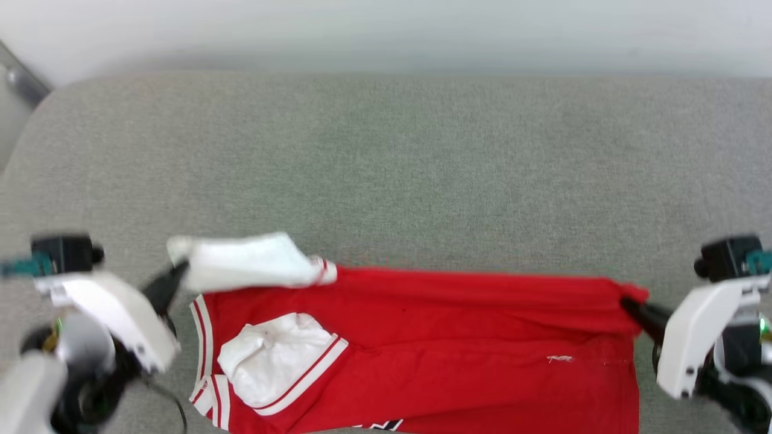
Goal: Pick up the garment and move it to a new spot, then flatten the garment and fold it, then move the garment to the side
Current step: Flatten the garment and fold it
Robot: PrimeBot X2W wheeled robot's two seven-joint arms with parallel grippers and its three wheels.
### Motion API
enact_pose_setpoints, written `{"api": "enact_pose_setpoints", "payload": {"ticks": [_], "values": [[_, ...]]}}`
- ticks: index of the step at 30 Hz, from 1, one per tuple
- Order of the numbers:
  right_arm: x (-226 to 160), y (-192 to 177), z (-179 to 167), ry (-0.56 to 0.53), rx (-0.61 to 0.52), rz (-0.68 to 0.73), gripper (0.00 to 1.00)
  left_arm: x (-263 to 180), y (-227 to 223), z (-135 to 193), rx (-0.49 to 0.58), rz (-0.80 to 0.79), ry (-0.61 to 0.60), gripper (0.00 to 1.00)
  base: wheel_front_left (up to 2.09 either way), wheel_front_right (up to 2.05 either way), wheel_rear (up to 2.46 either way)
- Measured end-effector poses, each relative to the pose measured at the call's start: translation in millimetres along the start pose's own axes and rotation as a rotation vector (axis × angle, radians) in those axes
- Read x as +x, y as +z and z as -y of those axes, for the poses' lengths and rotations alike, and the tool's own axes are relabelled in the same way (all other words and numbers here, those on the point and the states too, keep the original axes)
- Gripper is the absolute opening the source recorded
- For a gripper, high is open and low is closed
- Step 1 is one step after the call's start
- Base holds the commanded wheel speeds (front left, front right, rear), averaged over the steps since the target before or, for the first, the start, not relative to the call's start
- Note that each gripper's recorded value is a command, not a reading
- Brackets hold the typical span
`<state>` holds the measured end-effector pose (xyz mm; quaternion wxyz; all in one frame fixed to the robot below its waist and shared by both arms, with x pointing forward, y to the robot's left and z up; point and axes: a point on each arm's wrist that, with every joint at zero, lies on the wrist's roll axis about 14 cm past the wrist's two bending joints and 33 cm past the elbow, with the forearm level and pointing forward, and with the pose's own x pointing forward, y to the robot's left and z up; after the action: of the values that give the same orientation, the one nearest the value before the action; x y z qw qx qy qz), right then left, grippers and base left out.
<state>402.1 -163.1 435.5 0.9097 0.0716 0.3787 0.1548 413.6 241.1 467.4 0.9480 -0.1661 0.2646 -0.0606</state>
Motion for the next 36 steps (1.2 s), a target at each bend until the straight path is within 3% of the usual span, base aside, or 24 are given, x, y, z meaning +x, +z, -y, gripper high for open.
{"api": "enact_pose_setpoints", "payload": {"ticks": [6, 7, 8, 9, 10, 15, 26, 36], "values": [[-10, -41, 5, -0.024, 0.08, -0.018, 0.0, -31, -67, -6, -0.147, -0.089, 0.039, 0.0, 0.0, 0.0, 0.0], [-11, -48, 5, -0.027, 0.088, -0.025, 0.42, -34, -78, -4, -0.165, -0.111, 0.037, 0.0, 0.0, 0.0, 0.0], [-12, -53, 5, -0.03, 0.097, -0.025, 1.0, -36, -87, -2, -0.185, -0.128, 0.035, 0.21, 0.0, 0.0, 0.0], [-12, -59, 4, -0.032, 0.104, -0.028, 1.0, -36, -94, 2, -0.216, -0.138, 0.028, 0.49, 0.0, 0.0, 0.0], [-13, -66, 3, -0.031, 0.113, -0.037, 1.0, -37, -101, 6, -0.241, -0.149, 0.018, 1.0, 0.0, 0.0, 0.0], [-22, -85, 0, -0.039, 0.135, -0.026, 1.0, -42, -114, 1, -0.237, -0.13, 0.049, 1.0, 0.0, 0.0, 0.0], [-74, -48, 6, -0.07, 0.086, 0.141, 1.0, -54, -20, 25, -0.069, 0.362, 0.047, 1.0, 0.0, 0.0, 0.0], [-93, -31, 35, -0.165, 0.127, 0.044, 1.0, -76, 34, 66, 0.117, 0.655, 0.006, 1.0, 0.0, 0.0, 0.0]]}}
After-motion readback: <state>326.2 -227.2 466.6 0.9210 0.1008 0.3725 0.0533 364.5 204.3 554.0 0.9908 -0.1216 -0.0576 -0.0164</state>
